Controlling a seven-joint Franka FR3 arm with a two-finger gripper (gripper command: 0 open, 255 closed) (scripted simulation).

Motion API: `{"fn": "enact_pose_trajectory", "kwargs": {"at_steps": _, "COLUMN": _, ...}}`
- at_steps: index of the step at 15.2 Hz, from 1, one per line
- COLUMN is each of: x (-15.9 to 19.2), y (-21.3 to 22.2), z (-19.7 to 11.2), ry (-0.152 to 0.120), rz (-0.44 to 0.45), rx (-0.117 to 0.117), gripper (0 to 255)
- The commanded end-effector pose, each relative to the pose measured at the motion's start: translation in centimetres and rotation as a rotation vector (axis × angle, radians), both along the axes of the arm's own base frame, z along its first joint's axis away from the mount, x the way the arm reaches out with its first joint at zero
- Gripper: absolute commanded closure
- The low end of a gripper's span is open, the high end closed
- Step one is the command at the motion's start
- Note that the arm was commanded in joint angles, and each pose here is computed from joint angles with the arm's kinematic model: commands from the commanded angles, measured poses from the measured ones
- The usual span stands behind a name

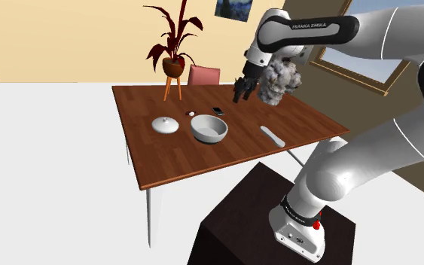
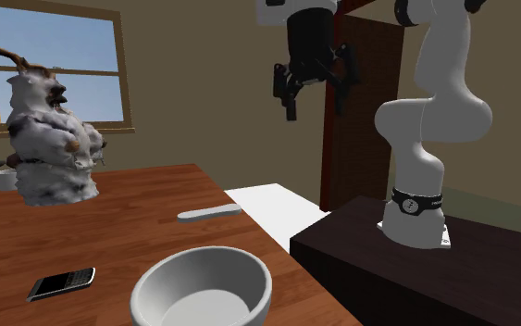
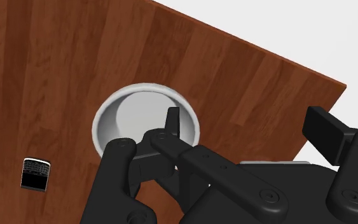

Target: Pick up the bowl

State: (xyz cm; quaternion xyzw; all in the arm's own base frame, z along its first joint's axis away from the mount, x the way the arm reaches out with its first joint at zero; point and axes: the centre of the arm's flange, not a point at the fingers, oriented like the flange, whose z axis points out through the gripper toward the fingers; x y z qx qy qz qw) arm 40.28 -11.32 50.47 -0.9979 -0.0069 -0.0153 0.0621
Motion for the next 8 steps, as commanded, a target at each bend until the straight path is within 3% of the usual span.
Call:
{"fn": "enact_pose_trajectory", "kwargs": {"at_steps": 1, "x": 1.4, "y": -1.4, "z": -1.8, "ry": 0.000, "rz": 0.003, "rx": 0.000, "gripper": 0}}
{"fn": "enact_pose_trajectory", "kwargs": {"at_steps": 8, "x": 6.3, "y": -6.4, "z": -8.0, "ry": 0.003, "rz": 0.010, "rx": 0.005, "gripper": 0}}
